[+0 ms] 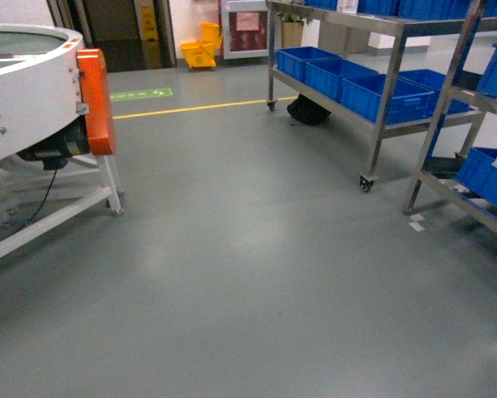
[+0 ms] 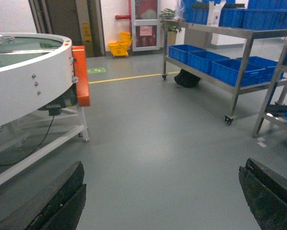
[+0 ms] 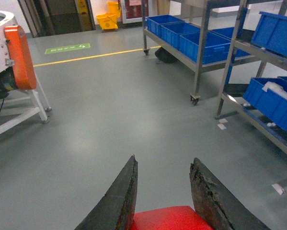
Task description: Pick red block from blue box to shelf
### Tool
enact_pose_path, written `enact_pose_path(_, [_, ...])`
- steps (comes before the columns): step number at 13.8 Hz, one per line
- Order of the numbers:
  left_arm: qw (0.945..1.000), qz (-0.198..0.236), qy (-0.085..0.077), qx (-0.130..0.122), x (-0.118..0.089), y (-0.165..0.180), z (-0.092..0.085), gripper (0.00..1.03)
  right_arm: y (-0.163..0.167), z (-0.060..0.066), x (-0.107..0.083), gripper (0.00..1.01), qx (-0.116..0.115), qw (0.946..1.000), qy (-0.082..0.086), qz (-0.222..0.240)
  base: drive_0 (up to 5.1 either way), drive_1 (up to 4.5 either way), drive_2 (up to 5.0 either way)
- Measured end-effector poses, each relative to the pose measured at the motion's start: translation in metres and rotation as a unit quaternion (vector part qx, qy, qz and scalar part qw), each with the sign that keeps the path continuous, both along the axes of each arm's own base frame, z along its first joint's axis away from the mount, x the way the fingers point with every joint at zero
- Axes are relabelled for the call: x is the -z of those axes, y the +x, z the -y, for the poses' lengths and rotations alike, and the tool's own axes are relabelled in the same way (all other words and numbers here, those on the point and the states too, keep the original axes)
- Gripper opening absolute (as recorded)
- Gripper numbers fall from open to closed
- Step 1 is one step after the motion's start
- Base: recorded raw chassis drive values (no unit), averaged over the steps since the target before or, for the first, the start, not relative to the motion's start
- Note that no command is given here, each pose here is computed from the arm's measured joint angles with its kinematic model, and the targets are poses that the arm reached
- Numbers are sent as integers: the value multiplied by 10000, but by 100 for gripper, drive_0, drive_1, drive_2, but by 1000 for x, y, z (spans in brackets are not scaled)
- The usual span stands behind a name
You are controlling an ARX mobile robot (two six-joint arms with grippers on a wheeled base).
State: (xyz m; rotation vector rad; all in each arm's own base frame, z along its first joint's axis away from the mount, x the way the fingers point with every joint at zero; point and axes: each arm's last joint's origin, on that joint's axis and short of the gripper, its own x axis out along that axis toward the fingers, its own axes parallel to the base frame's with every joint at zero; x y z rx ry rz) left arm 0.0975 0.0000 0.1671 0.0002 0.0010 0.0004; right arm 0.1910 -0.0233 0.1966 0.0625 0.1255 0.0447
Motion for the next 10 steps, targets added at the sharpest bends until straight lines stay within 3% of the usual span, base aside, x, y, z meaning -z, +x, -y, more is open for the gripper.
enact_pose_path(10, [10000, 2, 0, 0, 0, 0, 0, 98, 0, 0, -1, 28, 0, 10000, -5, 23, 0, 429, -430])
